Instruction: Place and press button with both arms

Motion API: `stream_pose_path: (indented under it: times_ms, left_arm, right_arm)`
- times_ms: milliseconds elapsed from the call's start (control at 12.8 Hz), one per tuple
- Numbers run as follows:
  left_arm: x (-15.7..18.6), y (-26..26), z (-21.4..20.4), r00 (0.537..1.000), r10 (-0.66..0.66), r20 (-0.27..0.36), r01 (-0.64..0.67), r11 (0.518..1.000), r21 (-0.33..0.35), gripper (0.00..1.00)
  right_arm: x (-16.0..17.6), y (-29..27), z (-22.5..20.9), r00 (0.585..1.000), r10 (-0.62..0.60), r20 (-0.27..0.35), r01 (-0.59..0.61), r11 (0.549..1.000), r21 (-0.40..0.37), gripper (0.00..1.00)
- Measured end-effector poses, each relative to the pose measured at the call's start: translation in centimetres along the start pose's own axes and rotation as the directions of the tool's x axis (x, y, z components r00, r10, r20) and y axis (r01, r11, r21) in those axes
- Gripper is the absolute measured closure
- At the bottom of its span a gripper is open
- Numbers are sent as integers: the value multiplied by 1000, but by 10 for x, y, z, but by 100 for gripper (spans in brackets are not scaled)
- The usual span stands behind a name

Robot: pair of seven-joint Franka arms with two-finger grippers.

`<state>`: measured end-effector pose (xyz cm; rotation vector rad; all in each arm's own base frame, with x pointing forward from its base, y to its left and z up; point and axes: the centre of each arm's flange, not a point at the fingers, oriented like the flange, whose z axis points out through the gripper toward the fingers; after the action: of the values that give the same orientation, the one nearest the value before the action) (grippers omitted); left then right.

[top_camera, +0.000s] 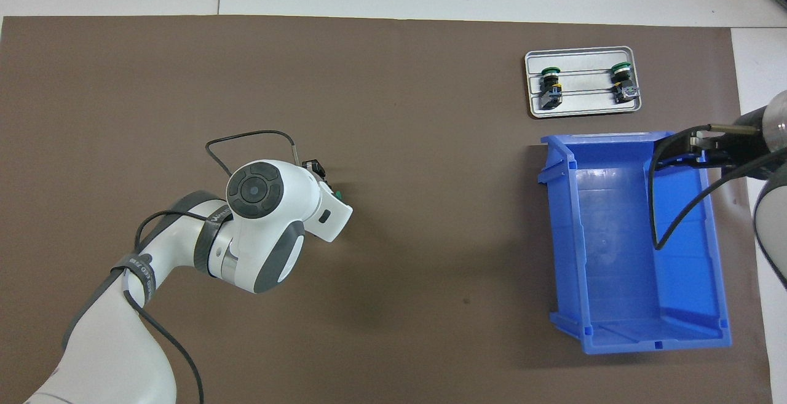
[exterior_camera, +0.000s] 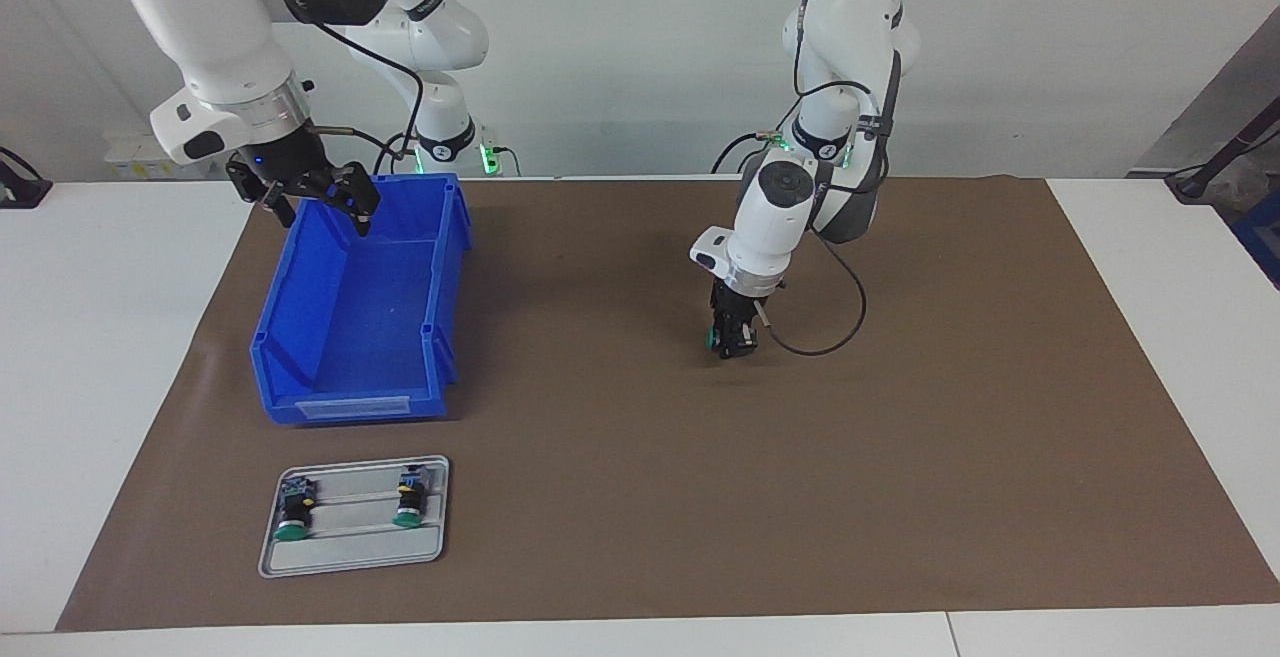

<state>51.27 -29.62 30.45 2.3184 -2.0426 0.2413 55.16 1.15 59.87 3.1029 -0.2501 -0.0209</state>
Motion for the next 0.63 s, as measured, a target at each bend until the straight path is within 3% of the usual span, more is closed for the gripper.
stream_pose_path:
  times_ms: [313, 627]
  left_arm:
    - [-24, -45, -30, 987, -153, -45, 154, 988, 27, 58]
    - [-68, -83, -52, 915, -362, -178, 360, 932, -46, 58]
  right_arm:
    - [0, 0, 0, 1000, 0, 0, 0, 1000, 0, 0]
    - [0, 0, 0, 1000, 0, 0, 0, 1000, 0, 0]
